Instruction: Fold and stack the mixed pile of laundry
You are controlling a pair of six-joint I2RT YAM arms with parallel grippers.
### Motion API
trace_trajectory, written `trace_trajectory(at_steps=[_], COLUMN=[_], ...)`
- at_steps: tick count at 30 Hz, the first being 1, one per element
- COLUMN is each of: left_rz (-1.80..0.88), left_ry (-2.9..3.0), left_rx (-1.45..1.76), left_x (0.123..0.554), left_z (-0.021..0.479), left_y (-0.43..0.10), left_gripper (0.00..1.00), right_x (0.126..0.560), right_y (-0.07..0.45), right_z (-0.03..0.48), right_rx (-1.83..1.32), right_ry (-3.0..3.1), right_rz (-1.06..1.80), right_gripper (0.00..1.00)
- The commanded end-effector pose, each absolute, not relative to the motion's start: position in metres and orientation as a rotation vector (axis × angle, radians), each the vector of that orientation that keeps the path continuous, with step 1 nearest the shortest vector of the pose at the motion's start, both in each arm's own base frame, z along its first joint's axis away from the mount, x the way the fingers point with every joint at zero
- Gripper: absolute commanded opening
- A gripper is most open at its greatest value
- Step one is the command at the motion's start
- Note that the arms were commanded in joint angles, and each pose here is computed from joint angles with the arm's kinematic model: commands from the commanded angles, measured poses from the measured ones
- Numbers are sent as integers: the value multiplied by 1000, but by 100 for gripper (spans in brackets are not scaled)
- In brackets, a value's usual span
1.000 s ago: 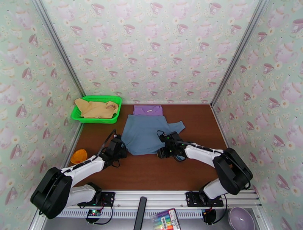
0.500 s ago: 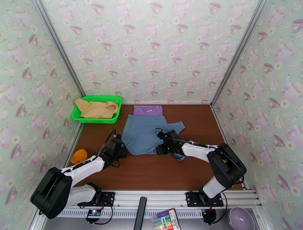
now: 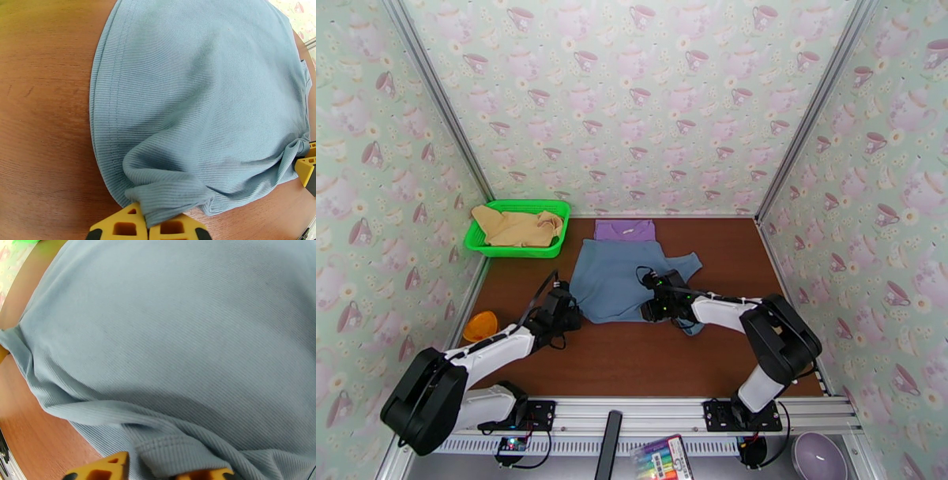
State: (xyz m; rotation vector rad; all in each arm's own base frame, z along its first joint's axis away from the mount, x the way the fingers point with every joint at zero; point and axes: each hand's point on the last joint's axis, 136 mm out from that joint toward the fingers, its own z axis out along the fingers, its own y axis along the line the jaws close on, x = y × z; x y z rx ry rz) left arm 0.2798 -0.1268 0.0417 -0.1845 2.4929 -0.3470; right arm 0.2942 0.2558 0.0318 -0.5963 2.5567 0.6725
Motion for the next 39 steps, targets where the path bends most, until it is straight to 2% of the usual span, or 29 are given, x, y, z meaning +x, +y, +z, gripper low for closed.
trace_trajectory(at_steps=[1,4,7,8,12,14,32,34,39], left_rz=[-384,-385,-387,-390,-395,-392,-399,-401,-403], left_ry=[2477,2477,2477,2474,2469,2471,2479,2481,2485], left_rx=[-159,-162,-162,-163,-163,-163,-161,-161,-160], left_x=[285,284,284,284,284,283,283,283,283], left_z=[49,49,49,50,52,51,48,47,46], left_y=[-135,-135,-135,-135,-135,-135,-136,-137,-138], left_gripper=[0,0,0,0,0,0,0,0,0], right_x=[289,287,286,286,291,293,314,315,312], right_y=[258,253,249,247,241,240,258,261,263], right_z=[34,35,34,35,38,39,32,32,31], right_rx=[-610,-607,-605,-603,-587,-587,-626,-627,-629], right_ry=[2542,2542,2548,2547,2529,2520,2482,2480,2487], right_rz=[702,683,656,647,590,575,598,611,640], right_gripper=[23,16,15,16,31,34,35,33,14])
